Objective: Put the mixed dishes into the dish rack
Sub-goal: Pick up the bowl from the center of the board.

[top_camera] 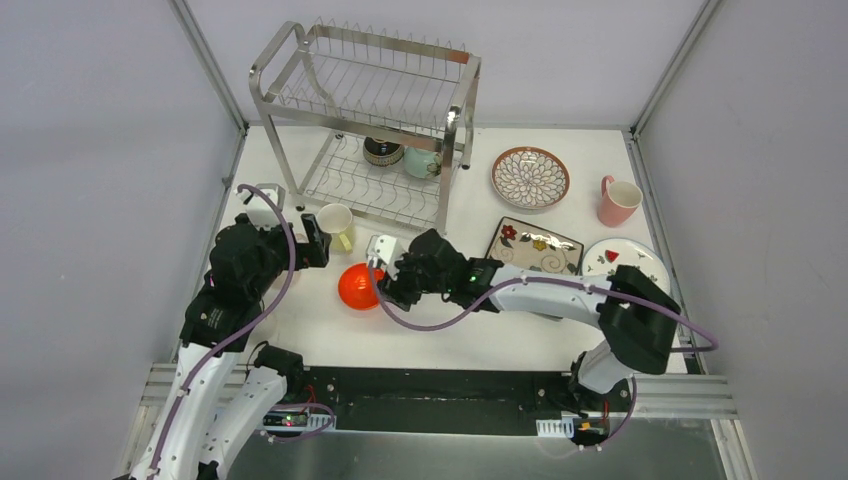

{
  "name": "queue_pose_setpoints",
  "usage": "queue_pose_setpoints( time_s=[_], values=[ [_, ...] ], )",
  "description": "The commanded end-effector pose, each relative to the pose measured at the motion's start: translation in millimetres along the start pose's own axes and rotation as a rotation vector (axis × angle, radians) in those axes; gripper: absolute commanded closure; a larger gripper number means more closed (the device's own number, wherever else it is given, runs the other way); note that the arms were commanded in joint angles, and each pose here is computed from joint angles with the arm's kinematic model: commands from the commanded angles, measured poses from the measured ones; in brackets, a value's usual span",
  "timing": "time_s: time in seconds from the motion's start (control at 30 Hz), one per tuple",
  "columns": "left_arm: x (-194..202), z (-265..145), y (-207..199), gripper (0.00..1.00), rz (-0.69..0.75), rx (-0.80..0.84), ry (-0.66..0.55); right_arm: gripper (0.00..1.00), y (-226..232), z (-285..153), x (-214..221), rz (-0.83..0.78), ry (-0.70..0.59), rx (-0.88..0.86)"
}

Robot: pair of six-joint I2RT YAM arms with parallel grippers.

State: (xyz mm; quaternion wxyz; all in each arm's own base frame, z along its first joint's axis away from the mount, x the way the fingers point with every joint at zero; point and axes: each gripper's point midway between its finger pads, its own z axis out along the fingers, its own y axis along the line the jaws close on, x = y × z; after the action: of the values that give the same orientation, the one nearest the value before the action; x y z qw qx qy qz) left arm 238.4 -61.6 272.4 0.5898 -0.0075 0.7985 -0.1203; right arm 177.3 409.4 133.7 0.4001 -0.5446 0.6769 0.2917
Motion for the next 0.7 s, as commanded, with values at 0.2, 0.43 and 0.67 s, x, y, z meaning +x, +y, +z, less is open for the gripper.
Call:
queue_pose_setpoints(
  time_s=[0.2, 0.43, 0.67],
  values=[
    [-20, -9, 4, 0.05, 0.030, -0.031, -0.060, 0.45, 31, 49, -24, -0.262, -0.046, -0.079],
    [-20, -10, 6, 0.05, 0.031, -0.037, -0.063, 0.45, 32, 64, -8, -0.352, 0.024, -0.036],
    [-18, -9, 7, 0.05, 0.032, -0.046, -0.058, 0.45, 34, 81, 9, -0.418, 0.097, -0.010]
  ],
)
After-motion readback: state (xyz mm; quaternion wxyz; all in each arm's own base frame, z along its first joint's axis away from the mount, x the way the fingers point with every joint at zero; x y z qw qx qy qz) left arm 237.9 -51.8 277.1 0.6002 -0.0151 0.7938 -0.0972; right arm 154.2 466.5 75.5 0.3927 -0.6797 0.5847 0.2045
